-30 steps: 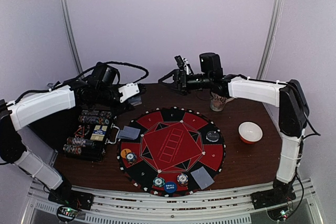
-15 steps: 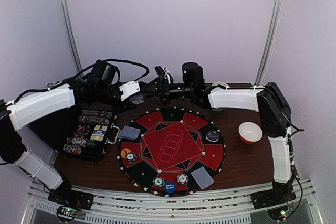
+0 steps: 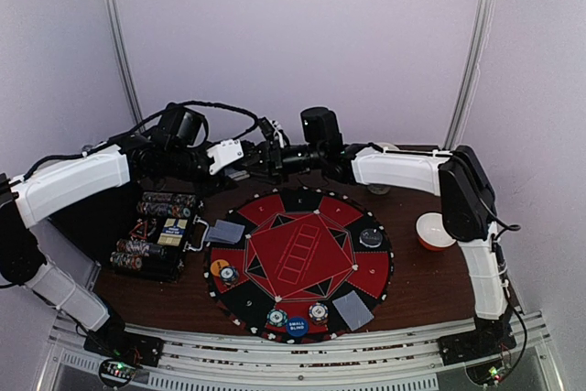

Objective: Distribute texas hold em gaming equipment
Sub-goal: Pick up the poker card from the face-down deck piles, then distribute the poker card in the small blind area.

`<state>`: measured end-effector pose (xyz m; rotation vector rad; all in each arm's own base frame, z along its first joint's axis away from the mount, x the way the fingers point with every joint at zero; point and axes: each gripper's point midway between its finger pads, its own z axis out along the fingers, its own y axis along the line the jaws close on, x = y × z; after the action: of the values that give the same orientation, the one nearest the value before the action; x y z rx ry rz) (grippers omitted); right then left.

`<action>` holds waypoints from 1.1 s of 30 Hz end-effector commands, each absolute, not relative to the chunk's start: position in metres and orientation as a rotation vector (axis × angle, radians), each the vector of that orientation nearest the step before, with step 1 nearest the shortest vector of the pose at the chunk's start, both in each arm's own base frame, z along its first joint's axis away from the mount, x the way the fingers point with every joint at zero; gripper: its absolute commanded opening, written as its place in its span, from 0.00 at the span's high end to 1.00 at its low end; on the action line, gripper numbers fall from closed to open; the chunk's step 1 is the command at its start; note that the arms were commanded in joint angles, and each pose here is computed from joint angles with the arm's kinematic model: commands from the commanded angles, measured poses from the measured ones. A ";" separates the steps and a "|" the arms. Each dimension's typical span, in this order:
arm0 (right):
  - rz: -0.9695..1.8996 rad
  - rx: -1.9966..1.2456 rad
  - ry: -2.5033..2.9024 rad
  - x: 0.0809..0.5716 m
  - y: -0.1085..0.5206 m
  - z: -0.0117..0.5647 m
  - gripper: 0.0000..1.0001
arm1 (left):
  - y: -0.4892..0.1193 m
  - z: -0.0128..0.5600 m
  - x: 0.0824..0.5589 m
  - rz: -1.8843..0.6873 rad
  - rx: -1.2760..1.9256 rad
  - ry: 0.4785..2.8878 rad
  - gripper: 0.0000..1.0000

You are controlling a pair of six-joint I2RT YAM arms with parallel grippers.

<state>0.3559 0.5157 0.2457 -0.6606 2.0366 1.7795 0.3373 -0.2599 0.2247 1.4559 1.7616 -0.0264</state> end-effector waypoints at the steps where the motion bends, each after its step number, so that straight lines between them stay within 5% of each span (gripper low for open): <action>1: 1.663 -0.668 2.069 0.362 0.503 0.249 0.50 | -0.266 0.244 0.341 -0.021 1.431 1.699 0.58; 8: 1.590 -0.684 2.085 0.362 0.492 0.255 0.78 | -0.258 0.230 0.342 0.029 1.446 1.732 0.57; 21: 1.423 -0.740 2.105 0.367 0.471 0.272 1.00 | -0.253 0.219 0.343 0.059 1.454 1.763 0.58; 27: 1.333 -0.784 2.071 0.374 0.438 0.293 1.00 | -0.248 0.217 0.344 0.082 1.443 1.780 0.58; 33: 0.885 -1.010 2.073 0.376 0.351 0.296 1.00 | -0.243 0.219 0.345 0.102 1.410 1.791 0.58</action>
<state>0.3828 0.4149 0.2730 -0.8142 2.1208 1.2317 0.3399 -0.2412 0.2035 1.4675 1.8355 0.0872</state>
